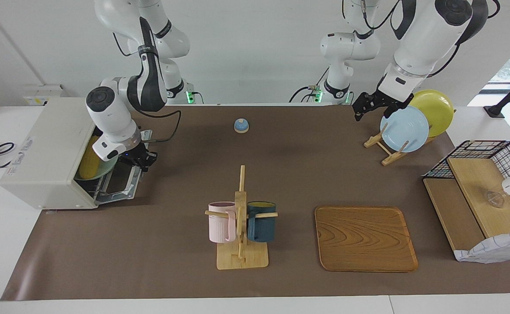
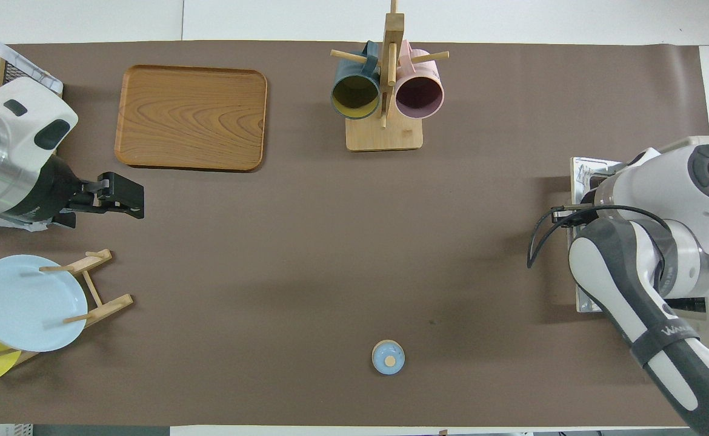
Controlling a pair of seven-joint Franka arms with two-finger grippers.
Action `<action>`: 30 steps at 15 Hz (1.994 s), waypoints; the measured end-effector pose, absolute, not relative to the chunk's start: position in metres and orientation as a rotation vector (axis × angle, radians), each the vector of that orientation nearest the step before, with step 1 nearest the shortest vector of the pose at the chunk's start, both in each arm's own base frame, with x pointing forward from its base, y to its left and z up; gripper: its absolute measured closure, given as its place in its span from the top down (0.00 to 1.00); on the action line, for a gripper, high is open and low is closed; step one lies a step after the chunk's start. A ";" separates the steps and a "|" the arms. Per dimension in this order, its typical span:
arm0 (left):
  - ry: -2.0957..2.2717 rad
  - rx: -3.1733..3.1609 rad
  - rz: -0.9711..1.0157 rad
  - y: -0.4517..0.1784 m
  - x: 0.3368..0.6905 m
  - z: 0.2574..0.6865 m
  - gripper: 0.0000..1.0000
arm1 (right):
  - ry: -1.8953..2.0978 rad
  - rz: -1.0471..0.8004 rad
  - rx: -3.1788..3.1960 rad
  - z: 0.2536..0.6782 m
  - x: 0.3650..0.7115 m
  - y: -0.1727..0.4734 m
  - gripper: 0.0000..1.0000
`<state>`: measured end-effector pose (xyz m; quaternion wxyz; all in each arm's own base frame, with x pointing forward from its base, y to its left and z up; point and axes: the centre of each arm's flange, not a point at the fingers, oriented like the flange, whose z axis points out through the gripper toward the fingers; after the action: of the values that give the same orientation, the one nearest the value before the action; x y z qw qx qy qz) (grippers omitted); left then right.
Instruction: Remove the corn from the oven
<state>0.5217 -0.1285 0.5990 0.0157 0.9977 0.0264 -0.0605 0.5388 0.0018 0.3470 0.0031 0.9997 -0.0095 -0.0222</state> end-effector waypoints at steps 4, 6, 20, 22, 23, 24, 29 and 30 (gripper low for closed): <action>0.082 3.103 -0.186 -0.128 0.522 0.599 1.00 | -0.025 -0.088 3.132 0.326 0.542 0.006 0.01; 0.082 3.103 -0.185 -0.128 0.522 0.599 1.00 | -0.025 -0.090 3.131 0.324 0.542 0.006 0.01; 0.083 3.104 -0.192 -0.128 0.522 0.597 1.00 | -0.036 -0.077 3.131 0.311 0.540 0.008 0.01; 0.083 3.105 -0.199 -0.128 0.521 0.595 1.00 | -0.046 -0.079 3.130 0.308 0.540 0.008 0.01; 0.083 3.105 -0.199 -0.128 0.521 0.595 1.00 | -0.054 -0.081 3.130 0.307 0.541 0.008 0.01; 0.083 3.105 -0.198 -0.128 0.521 0.595 1.00 | -0.061 -0.081 3.129 0.306 0.541 0.008 0.01; 0.083 3.105 -0.196 -0.128 0.521 0.596 1.00 | -0.089 -0.063 3.128 0.300 0.539 0.008 0.01; 0.083 3.105 -0.196 -0.128 0.520 0.596 1.00 | -0.088 -0.045 3.128 0.297 0.537 0.008 0.01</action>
<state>0.5205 -0.1283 0.5959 0.0149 0.9975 0.0266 -0.0630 0.5371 0.0083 0.2967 0.0060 0.9995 -0.0281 -0.0145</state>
